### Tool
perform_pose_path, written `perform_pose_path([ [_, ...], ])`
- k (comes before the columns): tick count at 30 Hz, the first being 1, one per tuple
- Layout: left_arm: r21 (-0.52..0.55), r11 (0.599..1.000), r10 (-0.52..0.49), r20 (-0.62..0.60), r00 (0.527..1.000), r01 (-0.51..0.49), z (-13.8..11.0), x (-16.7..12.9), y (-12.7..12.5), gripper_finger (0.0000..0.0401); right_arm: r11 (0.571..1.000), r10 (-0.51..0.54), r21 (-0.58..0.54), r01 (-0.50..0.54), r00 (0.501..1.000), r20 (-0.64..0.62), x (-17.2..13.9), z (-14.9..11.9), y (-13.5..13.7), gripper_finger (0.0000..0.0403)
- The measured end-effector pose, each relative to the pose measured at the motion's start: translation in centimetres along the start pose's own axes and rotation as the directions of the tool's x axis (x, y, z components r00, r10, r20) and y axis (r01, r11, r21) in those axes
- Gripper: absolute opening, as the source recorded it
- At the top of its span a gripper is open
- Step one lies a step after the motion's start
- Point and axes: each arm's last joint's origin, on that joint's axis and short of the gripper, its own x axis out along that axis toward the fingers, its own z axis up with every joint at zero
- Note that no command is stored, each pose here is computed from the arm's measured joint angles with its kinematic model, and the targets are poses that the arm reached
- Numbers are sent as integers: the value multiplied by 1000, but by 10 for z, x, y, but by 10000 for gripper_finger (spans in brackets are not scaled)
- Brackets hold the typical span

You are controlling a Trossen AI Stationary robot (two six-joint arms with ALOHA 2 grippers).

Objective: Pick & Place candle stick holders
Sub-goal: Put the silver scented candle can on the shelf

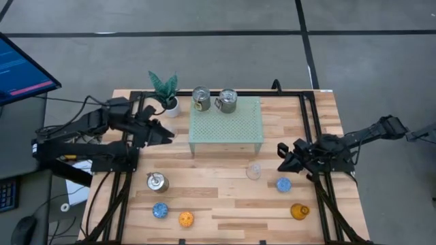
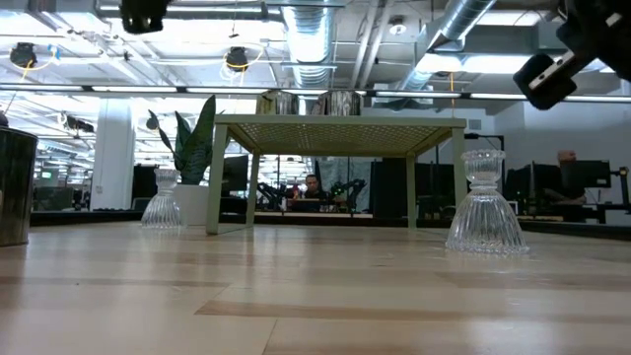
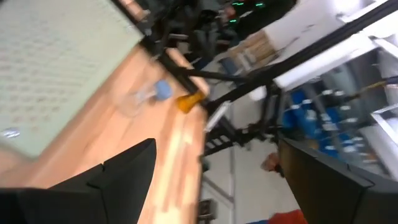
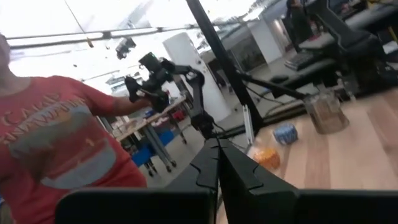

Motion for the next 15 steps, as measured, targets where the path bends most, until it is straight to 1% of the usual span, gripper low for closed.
perform_pose_path([
  [1, 4, 1000, 26, -7, 1000, -26, -2, 0, 1, 337, 1000, -7, 3, 7, 1000, -10, 0, -1, -1, 0],
  [3, 0, 994, 109, -38, 993, -109, -8, 2, 6, 337, 1000, -26, 8, 27, 999, -35, 0, -3, -3, 0],
  [5, -5, 981, 192, -83, 978, -193, -15, 4, 11, 337, 999, -44, 16, 45, 997, -68, 0, -7, -4, 0],
  [7, 1, 967, 254, -141, 957, -256, -22, 9, 14, 337, 997, -65, 23, 68, 993, -103, -1, -10, -6, 0],
  [10, 31, 953, 300, -215, 930, -300, -32, 21, 13, 337, 994, -97, 31, 103, 983, -155, -2, -15, -10, 0],
  [12, 52, 950, 310, -263, 914, -307, -39, 31, 11, 337, 991, -120, 36, 129, 974, -194, -3, -19, -12, 0],
  [15, 80, 946, 323, -354, 878, -316, -52, 49, 8, 337, 986, -149, 41, 164, 958, -245, -4, -24, -15, 0],
])
